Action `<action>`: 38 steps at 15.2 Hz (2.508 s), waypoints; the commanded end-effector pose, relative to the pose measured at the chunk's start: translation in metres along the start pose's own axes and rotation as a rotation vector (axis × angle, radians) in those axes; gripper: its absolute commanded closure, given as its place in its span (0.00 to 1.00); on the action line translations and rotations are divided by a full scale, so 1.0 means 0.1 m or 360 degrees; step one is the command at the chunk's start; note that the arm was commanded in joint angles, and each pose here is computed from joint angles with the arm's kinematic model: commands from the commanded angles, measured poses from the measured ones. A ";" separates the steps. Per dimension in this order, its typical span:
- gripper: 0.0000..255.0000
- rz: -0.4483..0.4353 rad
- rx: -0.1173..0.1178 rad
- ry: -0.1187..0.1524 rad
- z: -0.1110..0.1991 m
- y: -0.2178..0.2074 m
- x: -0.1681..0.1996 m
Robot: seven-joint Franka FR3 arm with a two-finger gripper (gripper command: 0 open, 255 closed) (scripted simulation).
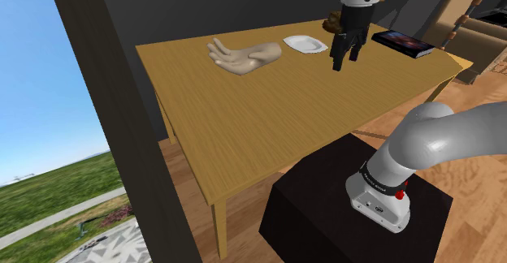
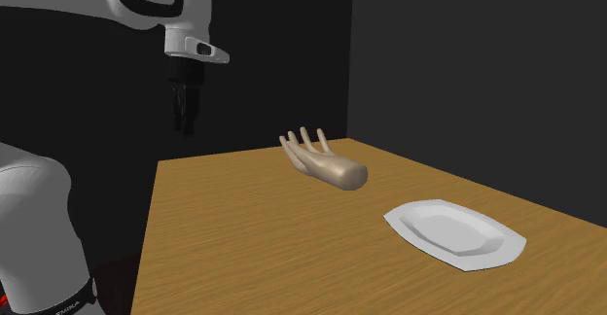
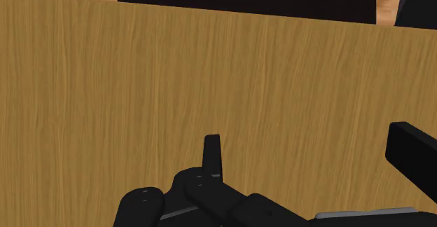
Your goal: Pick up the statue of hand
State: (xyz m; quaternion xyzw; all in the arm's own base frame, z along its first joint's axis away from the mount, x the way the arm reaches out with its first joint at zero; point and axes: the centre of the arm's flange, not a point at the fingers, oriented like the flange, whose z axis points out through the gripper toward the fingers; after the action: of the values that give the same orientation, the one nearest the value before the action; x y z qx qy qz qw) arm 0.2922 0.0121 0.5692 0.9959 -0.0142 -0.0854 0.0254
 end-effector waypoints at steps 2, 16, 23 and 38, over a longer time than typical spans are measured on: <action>0.00 0.0046 0.0008 -0.0006 0.00 -0.04 0.13; 0.00 0.0683 0.0127 -0.0091 0.04 -0.27 1.98; 0.00 0.1002 0.0186 -0.0134 0.10 -0.11 2.90; 0.00 0.1238 0.0229 -0.0165 0.56 0.11 3.62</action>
State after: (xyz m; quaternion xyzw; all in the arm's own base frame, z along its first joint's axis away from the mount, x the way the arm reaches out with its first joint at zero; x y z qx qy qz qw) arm 0.6389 -0.0128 0.4546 0.9097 -0.3976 -0.1187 -0.0147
